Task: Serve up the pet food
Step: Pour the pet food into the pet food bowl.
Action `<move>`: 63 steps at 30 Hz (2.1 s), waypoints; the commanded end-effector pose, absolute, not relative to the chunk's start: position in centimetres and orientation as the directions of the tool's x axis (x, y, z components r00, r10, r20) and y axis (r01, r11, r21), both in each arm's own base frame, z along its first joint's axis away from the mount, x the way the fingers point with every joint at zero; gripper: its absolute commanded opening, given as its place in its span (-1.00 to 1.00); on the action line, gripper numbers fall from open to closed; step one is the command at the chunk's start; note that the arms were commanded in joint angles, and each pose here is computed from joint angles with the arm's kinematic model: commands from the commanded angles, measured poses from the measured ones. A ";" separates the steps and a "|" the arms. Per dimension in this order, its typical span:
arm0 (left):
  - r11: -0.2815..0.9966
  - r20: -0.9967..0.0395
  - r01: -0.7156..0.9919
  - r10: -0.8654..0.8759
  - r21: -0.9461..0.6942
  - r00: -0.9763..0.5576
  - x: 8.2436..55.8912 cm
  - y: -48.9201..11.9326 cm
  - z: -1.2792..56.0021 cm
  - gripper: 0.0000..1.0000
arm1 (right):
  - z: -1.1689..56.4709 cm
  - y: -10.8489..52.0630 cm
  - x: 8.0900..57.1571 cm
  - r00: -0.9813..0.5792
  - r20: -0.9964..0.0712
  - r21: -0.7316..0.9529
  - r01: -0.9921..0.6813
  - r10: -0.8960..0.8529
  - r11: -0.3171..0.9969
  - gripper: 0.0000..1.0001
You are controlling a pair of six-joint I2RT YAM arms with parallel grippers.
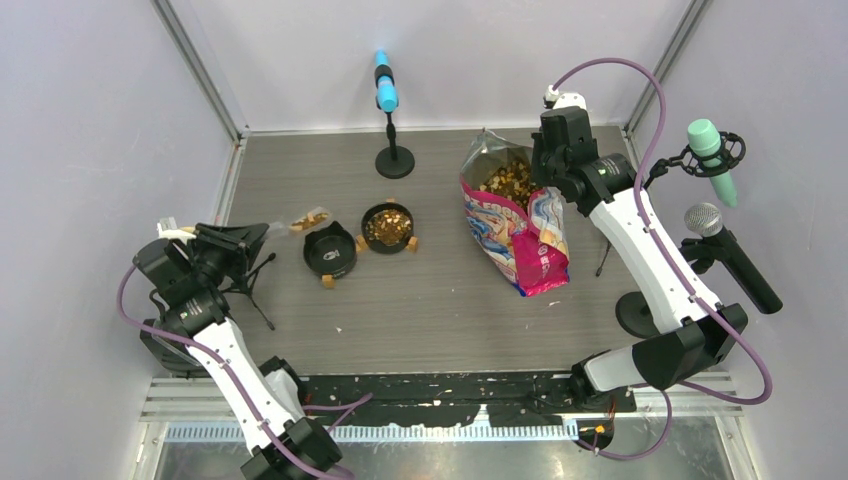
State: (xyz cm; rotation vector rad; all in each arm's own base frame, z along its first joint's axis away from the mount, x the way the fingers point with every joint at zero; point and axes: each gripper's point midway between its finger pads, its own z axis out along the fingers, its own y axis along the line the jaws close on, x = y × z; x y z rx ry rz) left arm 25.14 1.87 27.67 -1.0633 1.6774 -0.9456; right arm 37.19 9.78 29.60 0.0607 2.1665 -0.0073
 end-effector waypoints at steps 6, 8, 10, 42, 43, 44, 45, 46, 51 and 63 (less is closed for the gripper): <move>0.397 -0.357 -0.241 -0.914 -0.885 -0.195 24.9 2.7 28.4 -1.00 | 30.2 9.3 36.6 -0.563 -0.825 0.012 0.062 0.045 0.998 -0.90; 0.400 -0.360 -0.251 -0.913 -0.881 -0.191 24.9 2.8 28.2 -1.00 | 30.2 9.2 36.6 -0.562 -0.826 0.011 0.064 0.046 0.998 -0.90; 0.406 -0.366 -0.259 -0.911 -0.876 -0.191 25.0 3.0 28.0 -1.00 | 30.2 9.2 36.6 -0.562 -0.826 0.010 0.063 0.044 0.998 -0.90; 0.509 -0.465 -0.346 -0.861 -0.788 -0.207 24.4 4.1 27.6 -1.00 | 30.3 9.0 36.3 -0.552 -0.833 0.018 0.065 0.051 0.998 -0.90; 0.515 -0.471 -0.347 -0.857 -0.784 -0.208 24.3 4.1 27.6 -1.00 | 30.4 9.0 36.3 -0.551 -0.833 0.017 0.065 0.050 0.998 -0.90; 0.520 -0.475 -0.347 -0.854 -0.780 -0.211 24.4 4.0 27.7 -1.00 | 30.4 9.0 36.2 -0.551 -0.833 0.018 0.064 0.050 0.998 -0.90; 0.525 -0.479 -0.349 -0.851 -0.777 -0.214 24.4 4.0 27.8 -1.00 | 30.5 9.0 36.2 -0.547 -0.836 0.019 0.063 0.050 0.998 -0.90; 0.528 -0.483 -0.348 -0.849 -0.774 -0.215 24.4 4.1 27.8 -1.00 | 30.5 9.0 36.2 -0.546 -0.836 0.019 0.064 0.051 0.998 -0.90; 0.539 -0.493 -0.353 -0.842 -0.765 -0.217 24.5 4.1 27.9 -1.00 | 30.4 8.8 36.1 -0.545 -0.837 0.018 0.069 0.053 0.997 -0.90; 0.607 -0.555 -0.367 -0.794 -0.705 -0.249 24.8 3.5 28.1 -1.00 | 30.3 8.6 36.0 -0.545 -0.836 0.021 0.072 0.057 0.997 -0.90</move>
